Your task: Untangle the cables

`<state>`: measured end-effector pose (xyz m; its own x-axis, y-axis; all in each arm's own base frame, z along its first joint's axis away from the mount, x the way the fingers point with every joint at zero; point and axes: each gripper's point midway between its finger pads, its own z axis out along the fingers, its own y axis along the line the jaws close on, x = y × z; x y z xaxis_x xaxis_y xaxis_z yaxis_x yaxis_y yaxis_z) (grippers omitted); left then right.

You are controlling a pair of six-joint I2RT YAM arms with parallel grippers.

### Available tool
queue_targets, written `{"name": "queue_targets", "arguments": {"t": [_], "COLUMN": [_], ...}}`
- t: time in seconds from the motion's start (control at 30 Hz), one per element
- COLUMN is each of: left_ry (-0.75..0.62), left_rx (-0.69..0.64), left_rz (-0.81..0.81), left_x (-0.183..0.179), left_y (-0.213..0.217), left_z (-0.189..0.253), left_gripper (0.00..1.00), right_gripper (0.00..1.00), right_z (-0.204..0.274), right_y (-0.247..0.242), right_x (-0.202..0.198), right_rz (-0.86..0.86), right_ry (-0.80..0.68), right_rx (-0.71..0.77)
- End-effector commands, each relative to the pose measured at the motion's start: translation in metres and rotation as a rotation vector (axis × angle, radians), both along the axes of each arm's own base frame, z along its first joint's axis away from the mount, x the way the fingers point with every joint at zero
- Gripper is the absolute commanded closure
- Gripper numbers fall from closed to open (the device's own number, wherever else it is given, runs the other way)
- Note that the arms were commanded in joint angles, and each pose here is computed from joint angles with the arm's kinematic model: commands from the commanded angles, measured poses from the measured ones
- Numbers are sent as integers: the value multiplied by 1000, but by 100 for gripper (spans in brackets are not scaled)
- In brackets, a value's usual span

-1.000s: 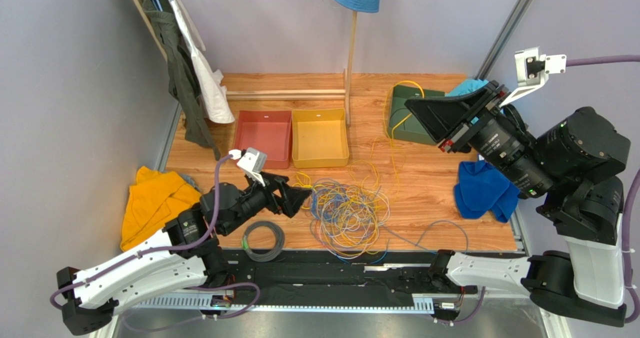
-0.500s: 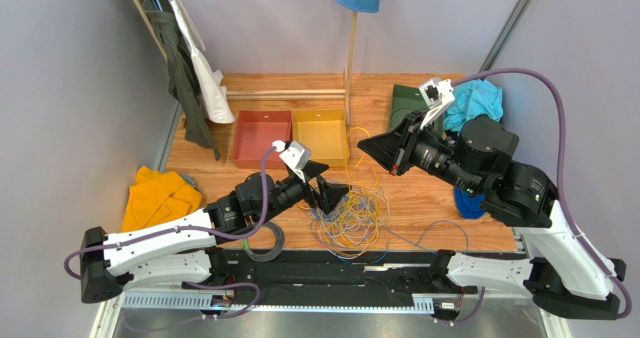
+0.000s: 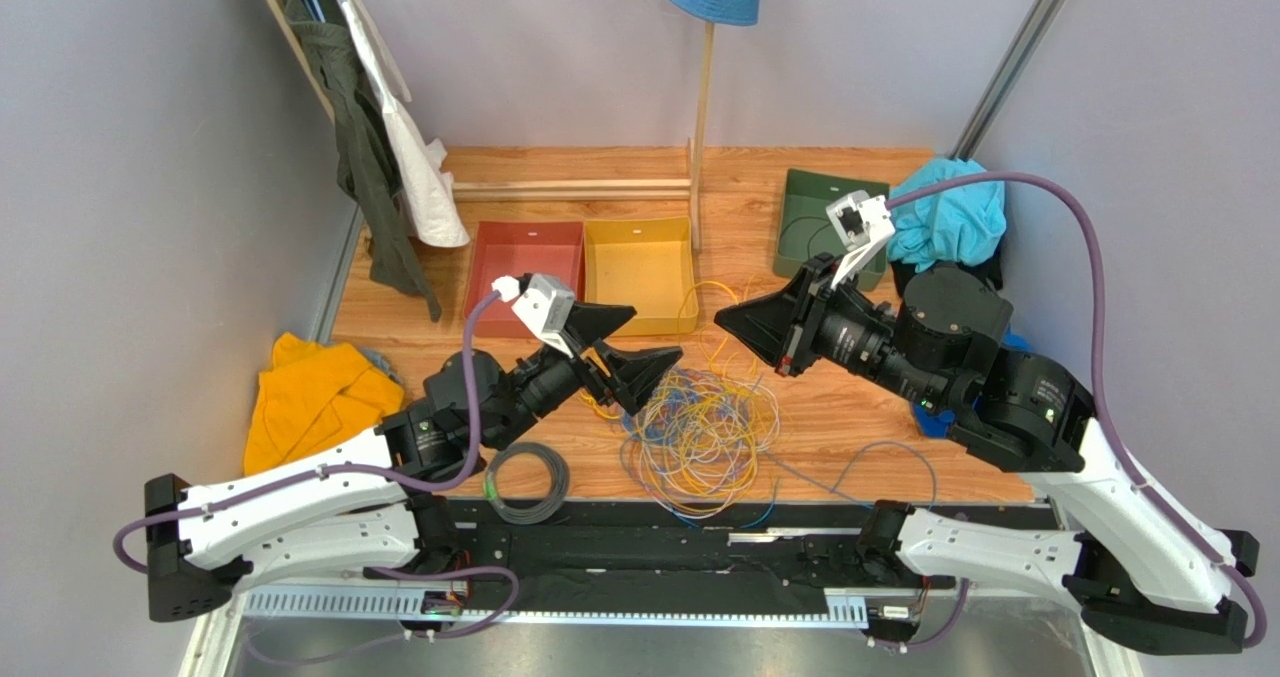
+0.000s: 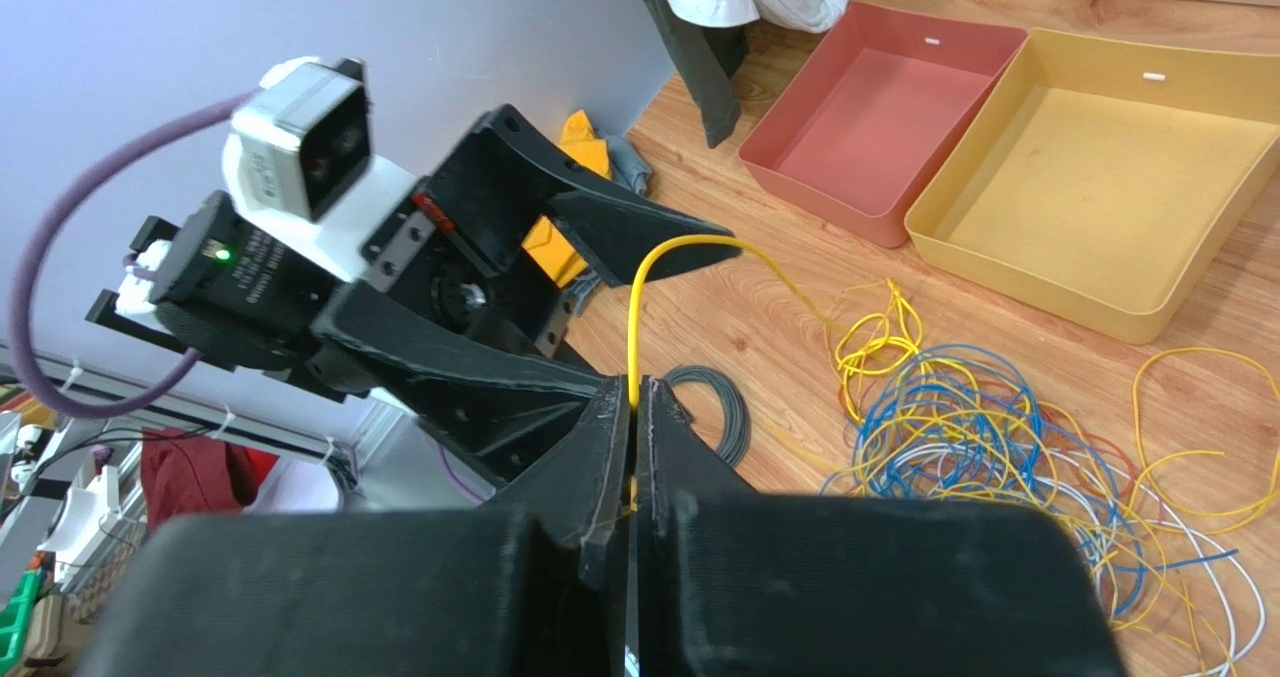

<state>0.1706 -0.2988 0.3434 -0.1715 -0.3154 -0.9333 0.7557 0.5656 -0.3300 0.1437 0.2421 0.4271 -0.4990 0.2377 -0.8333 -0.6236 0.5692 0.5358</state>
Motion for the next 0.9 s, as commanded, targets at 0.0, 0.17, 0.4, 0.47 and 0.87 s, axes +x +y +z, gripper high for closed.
{"name": "queue_targets", "arguments": {"t": [0.0, 0.17, 0.4, 0.47, 0.87], "left_ry": [-37, -34, -19, -26, 102], "left_rx": [-78, -86, -94, -112, 12], "left_rz": [-66, -173, -232, -245, 0], "left_x": [-14, -26, -34, -37, -5], "left_y": [1, -21, -39, -40, -7], "left_z": [25, 34, 25, 27, -5], "left_gripper": [1, 1, 1, 1, 1], "right_gripper": [100, 100, 100, 100, 100], "right_z": [4, 2, -2, -4, 74], "right_y": [4, 17, 25, 27, -16], "right_x": [1, 2, 3, 4, 19], "right_rz": [2, 30, 37, 40, -108], "right_ry": [-19, -2, 7, 9, -187], "right_rx": [39, 37, 28, 25, -10]}}
